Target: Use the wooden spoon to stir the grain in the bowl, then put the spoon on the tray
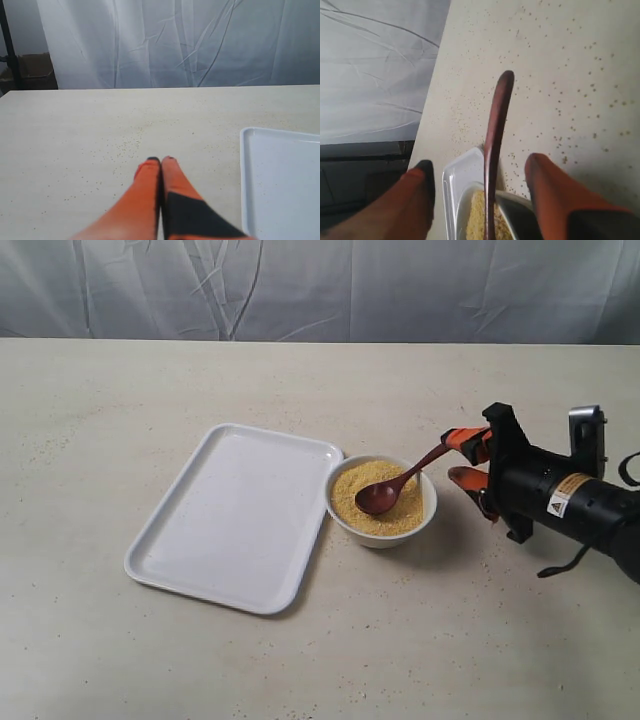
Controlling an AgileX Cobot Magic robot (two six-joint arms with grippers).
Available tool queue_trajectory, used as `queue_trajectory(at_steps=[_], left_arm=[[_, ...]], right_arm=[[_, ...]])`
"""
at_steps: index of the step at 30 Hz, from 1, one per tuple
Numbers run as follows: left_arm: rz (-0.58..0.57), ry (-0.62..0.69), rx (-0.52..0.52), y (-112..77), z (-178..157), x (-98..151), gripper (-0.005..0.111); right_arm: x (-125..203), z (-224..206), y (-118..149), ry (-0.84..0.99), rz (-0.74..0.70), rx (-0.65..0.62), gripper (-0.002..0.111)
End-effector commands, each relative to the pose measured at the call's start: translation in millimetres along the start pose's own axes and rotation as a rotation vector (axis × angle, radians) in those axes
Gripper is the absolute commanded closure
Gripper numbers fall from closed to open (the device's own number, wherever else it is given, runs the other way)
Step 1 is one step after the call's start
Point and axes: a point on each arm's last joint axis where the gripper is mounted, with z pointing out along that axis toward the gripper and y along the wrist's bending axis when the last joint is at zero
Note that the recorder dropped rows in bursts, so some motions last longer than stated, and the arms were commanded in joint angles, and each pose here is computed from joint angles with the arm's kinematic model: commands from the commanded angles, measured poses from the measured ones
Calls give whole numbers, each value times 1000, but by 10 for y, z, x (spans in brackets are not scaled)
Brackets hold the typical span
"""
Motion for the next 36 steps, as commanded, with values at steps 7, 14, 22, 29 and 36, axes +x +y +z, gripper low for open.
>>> queue_trajectory(at_steps=[7,14,22,29,36], left_arm=[[0,-13,0,0,-2,-2,107],[0,-13,0,0,-2,-2,107],[0,-13,0,0,-2,-2,107],[0,-13,0,0,-2,-2,107],[0,-13,0,0,-2,-2,107]], right_arm=[[-156,365,-28,16,34,-1,54],[-154,403,-174,-3,76,56,68],[-161,408,-163,-12,75,30,109],[-176,306,3,-74,109,-189,109],[-191,139,308,-132,-325,-253,109]])
